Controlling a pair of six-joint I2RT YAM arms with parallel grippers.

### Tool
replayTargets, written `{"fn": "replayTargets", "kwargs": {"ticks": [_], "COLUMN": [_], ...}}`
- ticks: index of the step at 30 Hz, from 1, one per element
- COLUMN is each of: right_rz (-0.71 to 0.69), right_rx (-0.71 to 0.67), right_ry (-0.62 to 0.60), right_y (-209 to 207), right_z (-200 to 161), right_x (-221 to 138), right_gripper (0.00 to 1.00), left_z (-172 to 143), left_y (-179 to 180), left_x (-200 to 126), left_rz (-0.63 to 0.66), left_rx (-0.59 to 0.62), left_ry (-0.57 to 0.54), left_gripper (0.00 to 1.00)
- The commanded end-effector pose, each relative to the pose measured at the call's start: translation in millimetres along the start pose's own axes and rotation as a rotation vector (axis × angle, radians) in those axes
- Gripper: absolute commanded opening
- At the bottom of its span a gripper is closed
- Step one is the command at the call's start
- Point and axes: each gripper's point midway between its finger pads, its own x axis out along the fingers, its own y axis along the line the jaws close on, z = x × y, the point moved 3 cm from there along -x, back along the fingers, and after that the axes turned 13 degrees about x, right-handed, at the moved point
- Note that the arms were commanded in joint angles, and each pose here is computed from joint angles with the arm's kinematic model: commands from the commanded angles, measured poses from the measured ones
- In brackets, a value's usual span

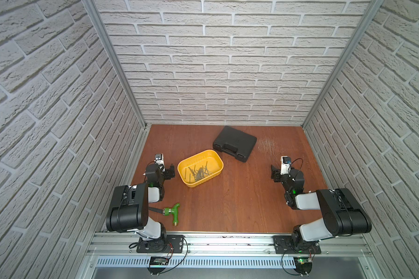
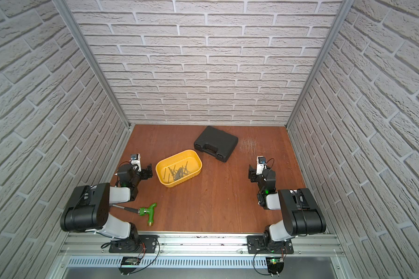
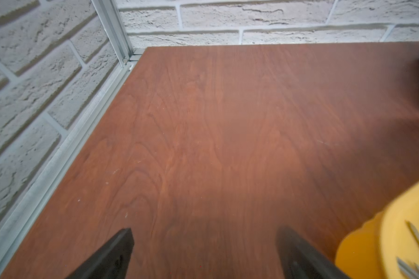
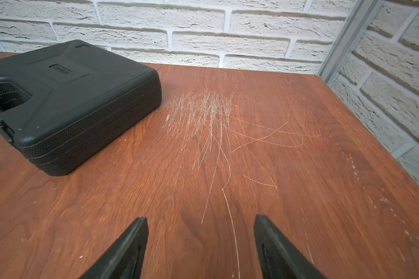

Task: Put the nails on the desktop into the storage box
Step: Reset both arms

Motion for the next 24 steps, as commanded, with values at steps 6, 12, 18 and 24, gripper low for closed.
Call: {"fn": "replayTargets", "kwargs": {"ticks": [6,12,18,24], "right_rz": [-0.031,-0.037,-0.037,-0.035], "right_rx": [-0.002,0.005,0.005,0.004], "right_ry": [0.023,0.023,0.019,0.018], "right_y": [2.0,-0.1,-0.1,0.3], "right_z": [25.2,25.5,25.5,26.0], "right_x": [24.2,24.0,23.0,23.1], "right_gripper": [0.75,0.99,1.00,1.00], "left_z": [23.1,23.6,23.2,24.0], "left_y": [4.0,3.5,2.9,3.3], "left_x": [6.4,6.3,6.4,6.3], "left_rz": [0.020,0.024,0.025,0.026], "left_rx": [0.033,0.037,0.039,0.039], "left_ry": [-0.062,-0.062,-0.061,-0.063], "left_gripper": [0.98,0.98,0.98,0.98]}}
